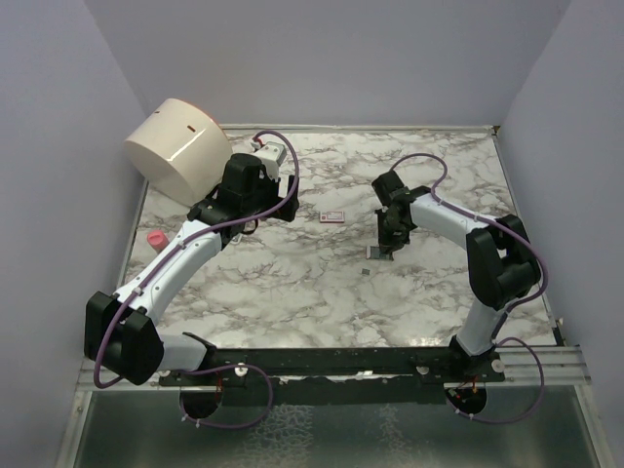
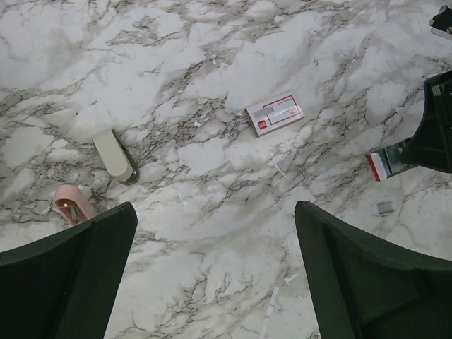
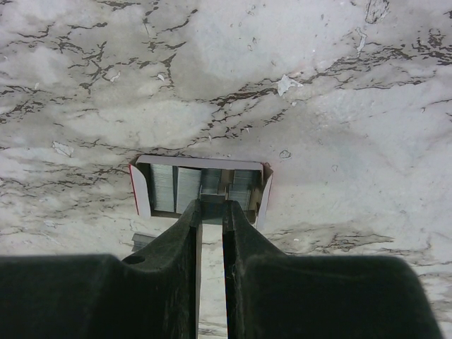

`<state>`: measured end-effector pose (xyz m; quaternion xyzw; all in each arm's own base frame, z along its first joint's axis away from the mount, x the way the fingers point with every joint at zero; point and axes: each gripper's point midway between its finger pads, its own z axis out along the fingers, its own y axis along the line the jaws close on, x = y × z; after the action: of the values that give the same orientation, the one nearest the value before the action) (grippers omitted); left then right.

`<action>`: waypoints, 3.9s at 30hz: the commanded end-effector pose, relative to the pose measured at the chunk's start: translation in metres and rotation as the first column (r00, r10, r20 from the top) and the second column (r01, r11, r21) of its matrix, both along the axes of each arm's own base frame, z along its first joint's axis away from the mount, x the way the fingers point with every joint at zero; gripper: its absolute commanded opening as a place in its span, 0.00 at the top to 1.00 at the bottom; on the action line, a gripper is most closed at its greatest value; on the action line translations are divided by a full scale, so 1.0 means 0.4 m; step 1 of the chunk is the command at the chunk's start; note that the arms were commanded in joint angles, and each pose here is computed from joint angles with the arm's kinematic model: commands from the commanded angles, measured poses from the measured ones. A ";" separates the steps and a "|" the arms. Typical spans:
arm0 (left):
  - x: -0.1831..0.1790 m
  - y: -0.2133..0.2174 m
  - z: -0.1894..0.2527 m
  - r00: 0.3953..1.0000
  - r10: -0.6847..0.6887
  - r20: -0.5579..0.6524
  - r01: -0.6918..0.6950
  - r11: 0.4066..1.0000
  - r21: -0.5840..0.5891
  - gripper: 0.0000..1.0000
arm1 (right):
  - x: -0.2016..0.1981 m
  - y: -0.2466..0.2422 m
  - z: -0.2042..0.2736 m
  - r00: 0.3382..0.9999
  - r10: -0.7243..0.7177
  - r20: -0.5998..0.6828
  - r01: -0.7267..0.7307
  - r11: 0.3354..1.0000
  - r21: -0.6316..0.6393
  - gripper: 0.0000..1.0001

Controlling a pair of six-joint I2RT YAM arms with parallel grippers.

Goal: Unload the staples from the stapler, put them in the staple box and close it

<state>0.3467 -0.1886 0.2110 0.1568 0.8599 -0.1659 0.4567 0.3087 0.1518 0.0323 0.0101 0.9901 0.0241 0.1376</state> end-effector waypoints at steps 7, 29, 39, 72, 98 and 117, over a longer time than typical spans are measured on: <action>0.000 -0.002 0.006 1.000 -0.012 0.007 0.012 1.000 -0.005 0.02 | 0.009 -0.009 -0.004 1.000 -0.028 0.004 0.028 0.999 -0.016 0.87; -0.001 -0.004 0.006 1.000 -0.015 0.008 0.015 1.000 -0.006 0.02 | 0.005 -0.018 -0.015 0.999 -0.039 -0.009 0.038 0.998 -0.039 0.86; -0.002 -0.006 0.008 1.000 -0.017 0.009 0.017 1.000 -0.007 0.03 | 0.006 -0.028 -0.013 0.999 -0.052 0.000 0.052 0.997 -0.055 0.86; -0.003 -0.008 0.004 1.000 -0.021 0.005 0.021 1.000 -0.007 0.02 | 0.023 0.020 0.046 0.998 -0.004 0.057 0.000 0.997 0.072 0.64; -0.004 -0.013 -0.002 1.000 -0.029 -0.003 0.029 1.000 -0.007 0.02 | 0.029 -0.065 0.091 0.993 0.000 0.119 -0.015 0.991 0.131 0.51; -0.019 -0.072 -0.048 0.991 -0.121 -0.060 0.117 0.990 -0.077 0.03 | -0.119 0.171 0.138 0.893 0.375 0.248 -0.447 0.798 0.403 0.47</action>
<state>0.3418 -0.2066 0.1957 0.1773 0.8613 -0.2051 0.4296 0.2635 0.1842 0.0868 -0.1064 0.9520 0.1921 0.2135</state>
